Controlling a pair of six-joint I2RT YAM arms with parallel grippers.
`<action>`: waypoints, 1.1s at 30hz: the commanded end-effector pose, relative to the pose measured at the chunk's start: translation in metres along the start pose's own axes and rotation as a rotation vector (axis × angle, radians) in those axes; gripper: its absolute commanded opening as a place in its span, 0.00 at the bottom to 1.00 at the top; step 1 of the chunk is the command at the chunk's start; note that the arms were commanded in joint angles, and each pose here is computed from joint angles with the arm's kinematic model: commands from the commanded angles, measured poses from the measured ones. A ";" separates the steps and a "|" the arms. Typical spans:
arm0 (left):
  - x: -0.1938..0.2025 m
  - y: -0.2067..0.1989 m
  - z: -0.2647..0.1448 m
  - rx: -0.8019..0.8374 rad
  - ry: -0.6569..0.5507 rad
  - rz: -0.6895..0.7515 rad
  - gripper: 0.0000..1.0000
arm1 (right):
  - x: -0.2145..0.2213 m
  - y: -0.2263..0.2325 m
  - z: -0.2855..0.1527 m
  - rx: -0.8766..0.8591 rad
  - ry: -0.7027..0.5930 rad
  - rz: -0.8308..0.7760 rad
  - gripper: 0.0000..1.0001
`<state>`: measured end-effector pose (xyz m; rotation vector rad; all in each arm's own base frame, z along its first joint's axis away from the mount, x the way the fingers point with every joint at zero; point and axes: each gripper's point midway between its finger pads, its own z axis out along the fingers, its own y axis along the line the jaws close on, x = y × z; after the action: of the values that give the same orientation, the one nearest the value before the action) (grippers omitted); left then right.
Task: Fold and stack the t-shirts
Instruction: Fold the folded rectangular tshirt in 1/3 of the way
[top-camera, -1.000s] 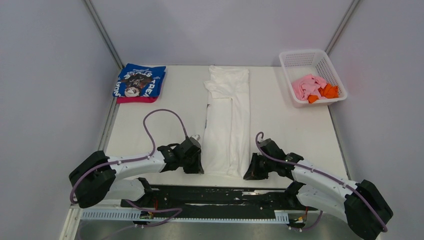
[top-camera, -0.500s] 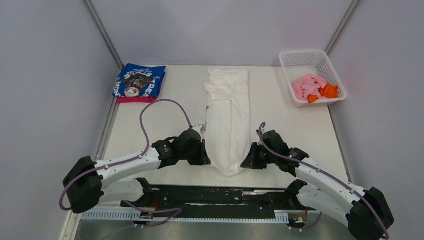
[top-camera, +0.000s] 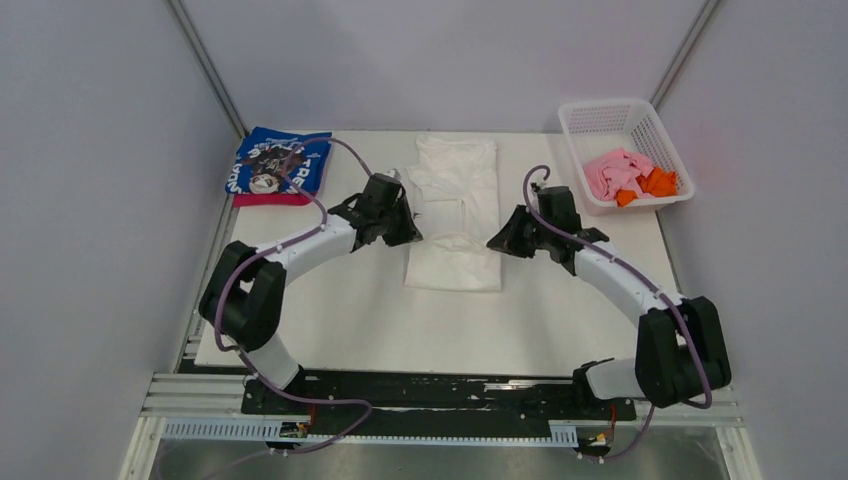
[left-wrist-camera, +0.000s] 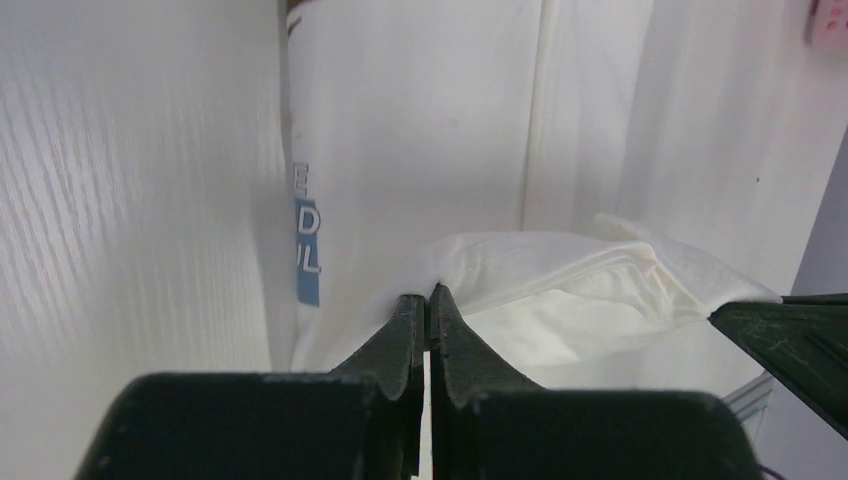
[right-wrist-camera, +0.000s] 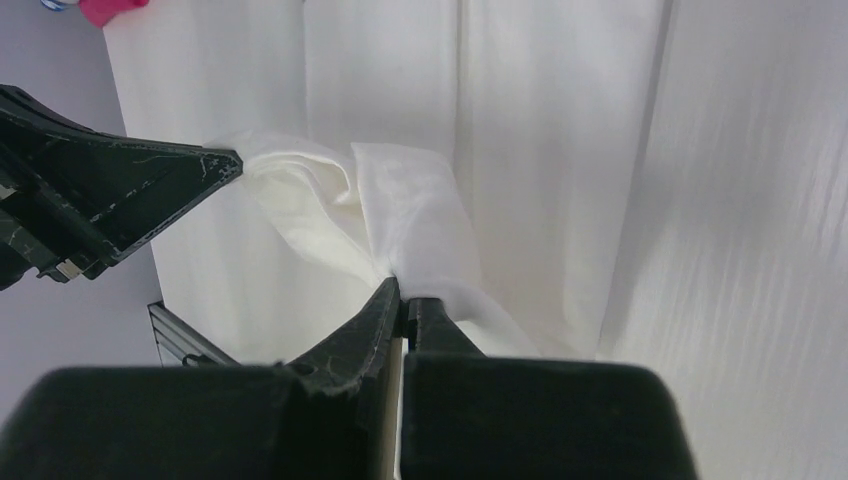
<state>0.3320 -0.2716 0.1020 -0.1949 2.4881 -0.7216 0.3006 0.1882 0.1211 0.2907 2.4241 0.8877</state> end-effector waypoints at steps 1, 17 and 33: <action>-0.041 -0.005 0.010 0.021 -0.045 0.024 0.00 | -0.051 0.022 0.014 -0.080 -0.059 -0.079 0.00; -0.099 0.007 0.061 0.005 -0.039 0.059 0.00 | -0.116 0.001 0.060 -0.048 -0.074 -0.066 0.00; -0.136 0.005 0.079 0.005 -0.067 0.059 0.97 | -0.155 -0.026 0.092 -0.025 -0.112 -0.079 0.78</action>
<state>0.4683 -0.2674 0.0652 -0.1723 2.5135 -0.6618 0.4583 0.1620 0.0779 0.3137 2.4106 0.8442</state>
